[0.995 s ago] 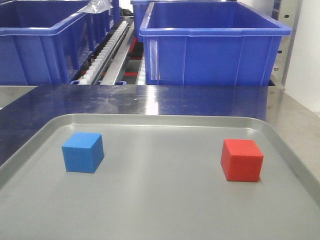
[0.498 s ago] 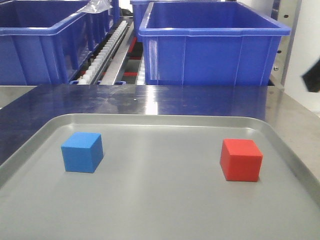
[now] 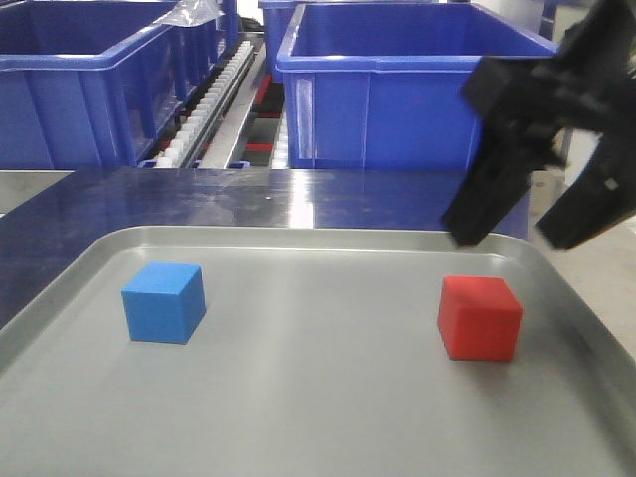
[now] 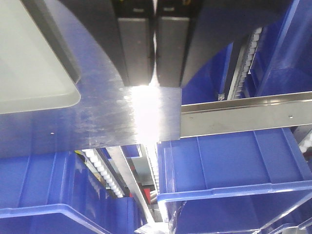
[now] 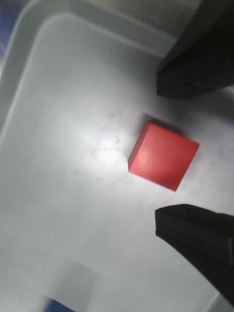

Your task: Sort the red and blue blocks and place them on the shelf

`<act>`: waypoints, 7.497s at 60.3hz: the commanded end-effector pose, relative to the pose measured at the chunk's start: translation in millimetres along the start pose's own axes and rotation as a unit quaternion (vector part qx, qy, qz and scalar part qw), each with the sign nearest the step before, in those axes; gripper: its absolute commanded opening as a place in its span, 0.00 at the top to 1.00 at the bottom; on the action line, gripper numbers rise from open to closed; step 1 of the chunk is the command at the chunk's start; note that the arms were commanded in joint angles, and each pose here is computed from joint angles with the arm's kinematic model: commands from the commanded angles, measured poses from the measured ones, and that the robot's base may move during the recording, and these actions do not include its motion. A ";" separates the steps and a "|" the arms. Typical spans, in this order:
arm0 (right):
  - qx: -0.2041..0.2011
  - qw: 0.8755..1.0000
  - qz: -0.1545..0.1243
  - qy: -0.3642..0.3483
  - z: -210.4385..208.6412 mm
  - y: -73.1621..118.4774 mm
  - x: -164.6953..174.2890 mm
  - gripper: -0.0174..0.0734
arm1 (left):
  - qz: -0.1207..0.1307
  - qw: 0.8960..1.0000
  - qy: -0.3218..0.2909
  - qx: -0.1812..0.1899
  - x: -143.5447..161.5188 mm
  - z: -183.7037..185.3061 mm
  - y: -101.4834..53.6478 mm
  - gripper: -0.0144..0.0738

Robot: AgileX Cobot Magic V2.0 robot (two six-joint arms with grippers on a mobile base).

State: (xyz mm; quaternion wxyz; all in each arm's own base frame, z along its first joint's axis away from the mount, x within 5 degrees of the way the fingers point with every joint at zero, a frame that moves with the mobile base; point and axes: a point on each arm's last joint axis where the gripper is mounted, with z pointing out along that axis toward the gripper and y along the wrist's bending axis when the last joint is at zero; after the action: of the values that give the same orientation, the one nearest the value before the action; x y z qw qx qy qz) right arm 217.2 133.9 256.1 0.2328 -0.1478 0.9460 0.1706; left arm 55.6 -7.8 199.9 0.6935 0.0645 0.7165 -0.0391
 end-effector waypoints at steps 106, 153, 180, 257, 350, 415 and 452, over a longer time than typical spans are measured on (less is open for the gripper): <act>0.000 1.000 0.002 0.011 36.7 5.5 -12.5 0.54 | 0.000 1.000 -0.028 0.003 6.4 0.8 -0.9 0.70; 0.005 0.962 -0.033 -0.270 -85.2 1.2 -29.7 0.74 | 0.000 1.000 -0.028 0.003 6.4 0.8 -0.9 0.70; 0.091 0.919 0.032 -0.383 -139.7 -42.8 25.5 0.74 | 0.000 1.000 -0.028 0.003 6.4 0.8 -0.9 0.70; 0.141 0.891 0.065 -0.426 -120.6 -58.9 119.9 0.74 | 0.000 1.000 -0.028 0.003 6.4 0.8 -0.9 0.70; 0.141 0.892 0.065 -0.425 -120.3 -59.0 119.9 0.74 | -0.018 0.999 -0.036 0.003 -50.8 6.3 0.9 0.70; 0.141 0.892 0.065 -0.425 -120.3 -59.0 119.9 0.74 | -0.093 0.982 0.164 0.006 -115.3 108.3 -0.4 0.70; 0.141 0.892 0.065 -0.425 -120.3 -59.0 119.9 0.74 | -0.090 0.970 0.226 0.007 -102.6 110.4 -1.6 0.69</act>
State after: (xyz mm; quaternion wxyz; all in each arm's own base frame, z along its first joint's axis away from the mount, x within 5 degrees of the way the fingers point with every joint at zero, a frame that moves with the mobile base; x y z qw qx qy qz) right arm 87.0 11.7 264.9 0.5728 0.0325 0.8128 0.1013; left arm 161.2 -28.3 286.6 0.4845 0.0162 0.8705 -0.0848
